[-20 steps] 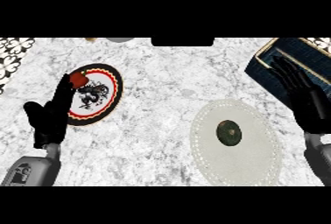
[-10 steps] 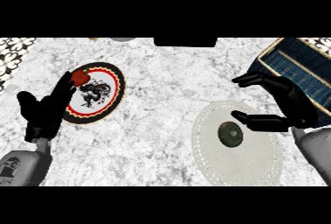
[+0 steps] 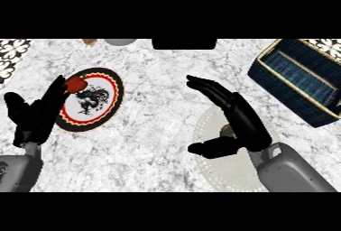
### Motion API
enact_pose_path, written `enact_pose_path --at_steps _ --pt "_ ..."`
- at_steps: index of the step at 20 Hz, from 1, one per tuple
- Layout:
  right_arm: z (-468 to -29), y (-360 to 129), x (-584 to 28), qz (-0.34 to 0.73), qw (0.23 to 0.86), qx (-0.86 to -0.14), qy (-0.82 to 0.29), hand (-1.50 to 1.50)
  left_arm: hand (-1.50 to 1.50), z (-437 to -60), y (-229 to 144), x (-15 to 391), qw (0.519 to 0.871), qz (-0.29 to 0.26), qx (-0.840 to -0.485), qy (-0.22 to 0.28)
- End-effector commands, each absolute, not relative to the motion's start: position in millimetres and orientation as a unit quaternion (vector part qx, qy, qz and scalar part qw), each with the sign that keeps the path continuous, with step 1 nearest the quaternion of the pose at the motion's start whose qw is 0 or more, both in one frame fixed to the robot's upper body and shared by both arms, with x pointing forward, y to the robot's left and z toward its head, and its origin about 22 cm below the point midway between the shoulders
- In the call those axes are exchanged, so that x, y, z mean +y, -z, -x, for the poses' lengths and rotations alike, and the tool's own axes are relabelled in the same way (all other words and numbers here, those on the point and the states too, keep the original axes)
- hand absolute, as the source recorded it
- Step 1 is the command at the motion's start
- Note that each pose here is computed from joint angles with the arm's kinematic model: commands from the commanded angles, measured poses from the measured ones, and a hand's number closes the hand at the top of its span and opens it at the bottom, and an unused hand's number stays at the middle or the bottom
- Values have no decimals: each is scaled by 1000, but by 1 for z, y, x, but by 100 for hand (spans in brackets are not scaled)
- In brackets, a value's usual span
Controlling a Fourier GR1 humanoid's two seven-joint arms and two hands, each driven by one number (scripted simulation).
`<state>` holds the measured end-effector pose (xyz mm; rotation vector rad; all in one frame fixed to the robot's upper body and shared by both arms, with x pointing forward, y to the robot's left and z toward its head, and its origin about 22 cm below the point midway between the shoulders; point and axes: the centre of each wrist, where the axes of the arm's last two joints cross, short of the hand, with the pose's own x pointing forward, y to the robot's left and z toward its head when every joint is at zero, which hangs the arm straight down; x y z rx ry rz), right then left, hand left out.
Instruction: Pick the squash from the placemat and place it in the basket
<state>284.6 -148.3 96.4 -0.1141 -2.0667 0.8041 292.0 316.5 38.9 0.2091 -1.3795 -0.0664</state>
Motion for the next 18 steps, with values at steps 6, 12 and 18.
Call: enact_pose_path --at_steps 6,12,18 --pt "-307 -182 -185 336 492 -672 -439 -150 0 -281 -28 326 773 -110 -625 29" --pt "-295 -261 -176 364 539 -592 -476 -150 0 -289 -29 315 766 -90 -636 35" --pt "-281 -279 -210 287 591 -523 -543 -150 0 -277 -32 303 767 -88 -634 30"
